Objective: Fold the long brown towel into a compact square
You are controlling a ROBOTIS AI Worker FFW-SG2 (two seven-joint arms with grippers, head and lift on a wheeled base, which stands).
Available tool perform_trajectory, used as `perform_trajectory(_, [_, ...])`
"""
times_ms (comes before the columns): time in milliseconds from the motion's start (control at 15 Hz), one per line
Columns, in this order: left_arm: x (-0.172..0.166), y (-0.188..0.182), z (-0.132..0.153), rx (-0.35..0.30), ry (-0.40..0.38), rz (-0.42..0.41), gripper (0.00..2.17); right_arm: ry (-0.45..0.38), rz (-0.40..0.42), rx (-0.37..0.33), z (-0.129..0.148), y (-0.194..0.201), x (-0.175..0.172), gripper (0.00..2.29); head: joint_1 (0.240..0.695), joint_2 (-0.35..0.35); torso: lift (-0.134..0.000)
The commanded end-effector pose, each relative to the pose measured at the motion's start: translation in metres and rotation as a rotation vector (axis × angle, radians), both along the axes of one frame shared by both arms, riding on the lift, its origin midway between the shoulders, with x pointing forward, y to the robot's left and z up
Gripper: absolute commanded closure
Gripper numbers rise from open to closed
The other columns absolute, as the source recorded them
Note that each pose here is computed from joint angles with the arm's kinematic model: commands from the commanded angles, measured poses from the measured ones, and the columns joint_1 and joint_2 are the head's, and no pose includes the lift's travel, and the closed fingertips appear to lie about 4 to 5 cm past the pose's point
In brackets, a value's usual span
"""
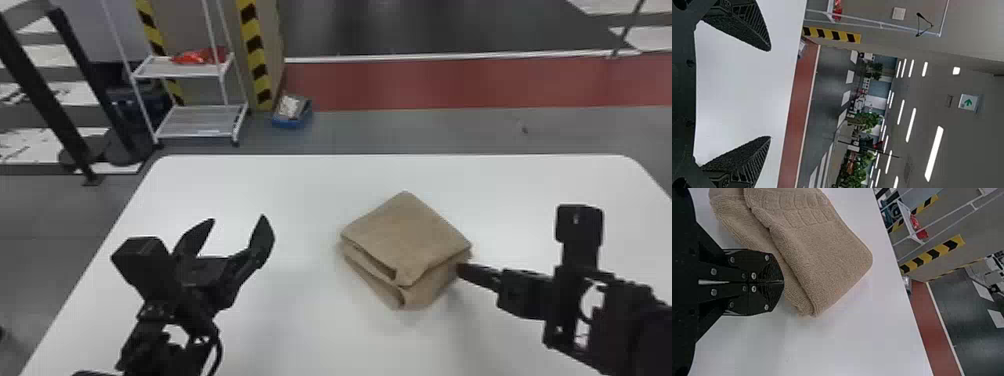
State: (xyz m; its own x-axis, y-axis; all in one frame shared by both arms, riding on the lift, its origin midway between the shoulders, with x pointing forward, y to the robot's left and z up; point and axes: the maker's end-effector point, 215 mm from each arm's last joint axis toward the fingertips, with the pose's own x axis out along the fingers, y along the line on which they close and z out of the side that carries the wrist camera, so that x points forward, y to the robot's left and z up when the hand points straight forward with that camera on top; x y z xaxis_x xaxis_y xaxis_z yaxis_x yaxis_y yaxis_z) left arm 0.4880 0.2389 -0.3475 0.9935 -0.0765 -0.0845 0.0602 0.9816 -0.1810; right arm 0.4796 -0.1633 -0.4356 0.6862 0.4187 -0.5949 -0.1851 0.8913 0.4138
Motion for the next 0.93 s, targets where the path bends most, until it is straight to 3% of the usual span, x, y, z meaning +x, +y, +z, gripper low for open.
perform_trajectory(0, [-0.001,0.001,-0.001,0.003,0.001,0.000,0.08,-0.028,0.008,-0.009,0.002,0.012,0.029,2.18,0.695,0.085,-0.123])
perform_trajectory(200, [-0.002,0.006,-0.002,0.015,0.005,0.000,0.08,-0.162,-0.012,0.008,0.022,0.028,0.068,2.18,0.695,0.099,-0.123])
perform_trajectory(533, [-0.003,0.012,-0.001,0.017,-0.001,0.003,0.08,-0.202,0.007,0.002,0.026,0.060,0.102,2.18,0.695,0.129,-0.123])
perform_trajectory(667, [-0.004,0.019,-0.001,0.020,0.002,0.010,0.08,-0.209,0.009,0.011,0.024,0.066,0.099,2.18,0.695,0.141,-0.123])
perform_trajectory(867, [-0.004,0.028,0.001,0.019,-0.002,0.024,0.08,-0.204,-0.054,0.035,0.028,0.031,0.072,2.18,0.695,0.162,-0.123])
